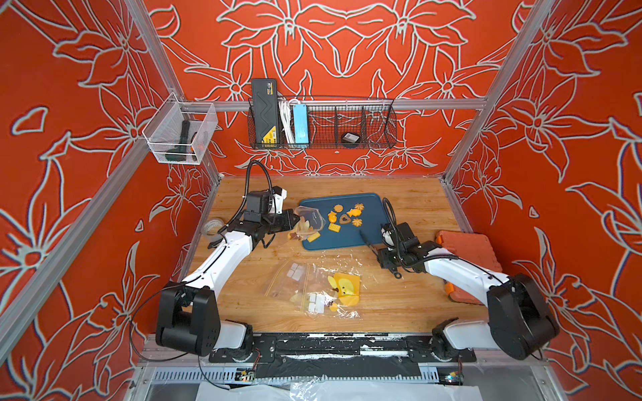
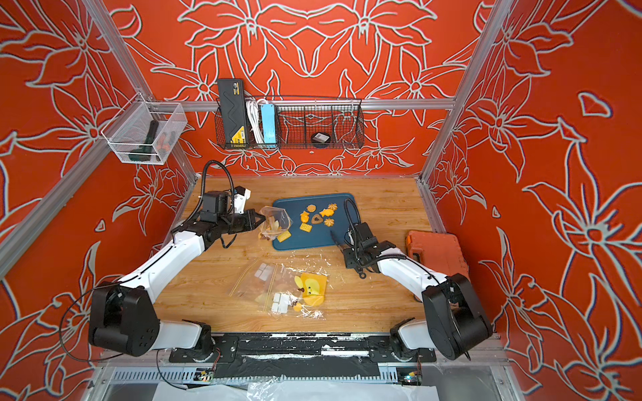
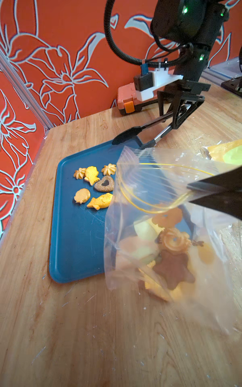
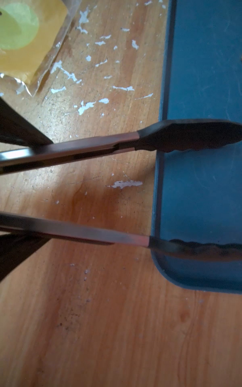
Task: Put the cookies into a resealable bag to prevent moisture
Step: Place the clamp at the center of the board, then place the ziploc bag at the center of the board, then close the ziploc bag at the center of the board.
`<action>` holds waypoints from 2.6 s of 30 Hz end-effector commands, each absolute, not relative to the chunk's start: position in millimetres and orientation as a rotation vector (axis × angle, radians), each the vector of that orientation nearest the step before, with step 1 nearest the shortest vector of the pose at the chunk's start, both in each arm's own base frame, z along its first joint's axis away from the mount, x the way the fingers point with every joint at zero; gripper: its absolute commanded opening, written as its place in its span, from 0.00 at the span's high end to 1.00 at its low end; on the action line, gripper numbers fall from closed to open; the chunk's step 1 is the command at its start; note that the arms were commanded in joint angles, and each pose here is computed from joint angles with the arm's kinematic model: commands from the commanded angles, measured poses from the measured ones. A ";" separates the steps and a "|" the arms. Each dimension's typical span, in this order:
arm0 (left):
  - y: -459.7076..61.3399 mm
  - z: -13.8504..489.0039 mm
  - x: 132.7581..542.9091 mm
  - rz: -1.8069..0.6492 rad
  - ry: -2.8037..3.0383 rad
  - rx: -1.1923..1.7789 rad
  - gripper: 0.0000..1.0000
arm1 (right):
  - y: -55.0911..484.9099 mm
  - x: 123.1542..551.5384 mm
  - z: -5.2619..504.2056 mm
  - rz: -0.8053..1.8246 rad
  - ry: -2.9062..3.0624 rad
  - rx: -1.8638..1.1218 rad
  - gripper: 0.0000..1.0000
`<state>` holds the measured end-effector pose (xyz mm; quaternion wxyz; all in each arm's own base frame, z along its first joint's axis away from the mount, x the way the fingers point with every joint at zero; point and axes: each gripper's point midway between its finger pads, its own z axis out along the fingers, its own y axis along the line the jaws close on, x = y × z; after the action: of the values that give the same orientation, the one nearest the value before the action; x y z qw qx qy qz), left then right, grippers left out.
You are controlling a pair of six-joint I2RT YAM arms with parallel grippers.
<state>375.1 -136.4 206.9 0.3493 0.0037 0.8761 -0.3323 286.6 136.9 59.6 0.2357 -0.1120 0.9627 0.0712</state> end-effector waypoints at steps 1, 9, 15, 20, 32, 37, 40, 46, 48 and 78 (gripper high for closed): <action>-145.1 240.6 364.1 -0.913 2.212 0.083 1.00 | 134.9 292.8 67.6 0.191 2.608 -0.284 0.30; -189.9 262.2 333.2 -0.984 2.208 0.296 1.00 | 129.1 292.7 78.6 0.185 2.583 -0.243 0.26; -229.9 273.0 312.2 -1.035 2.201 0.473 1.00 | 104.0 291.9 126.9 0.127 2.400 -0.088 0.29; -265.3 273.0 288.3 -1.144 2.193 0.631 1.00 | 76.0 278.7 167.5 0.064 2.263 0.014 0.32; -286.4 211.1 310.7 -1.052 2.367 0.675 1.00 | 138.2 240.8 210.2 0.499 2.337 -0.281 0.33; -291.0 206.2 313.7 -1.050 2.376 0.687 1.00 | 164.9 235.1 217.4 0.587 2.346 -0.440 0.28; -292.4 201.8 312.7 -1.051 2.388 0.693 1.00 | 173.8 243.2 217.1 0.570 2.344 -0.524 0.27; -292.9 197.0 310.8 -1.044 2.406 0.699 1.00 | 209.3 262.6 223.1 0.590 2.275 -0.772 0.27; -292.7 196.2 310.8 -1.042 2.410 0.698 1.00 | 220.0 270.5 222.7 0.583 2.236 -0.863 0.29; -287.4 195.9 306.8 -1.009 2.410 0.692 1.00 | 262.7 312.1 191.7 0.579 2.171 -1.171 0.82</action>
<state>310.2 -288.4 191.6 0.2078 0.2363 0.8743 -0.3694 307.5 260.1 188.7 0.2877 -0.4396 0.8220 0.2198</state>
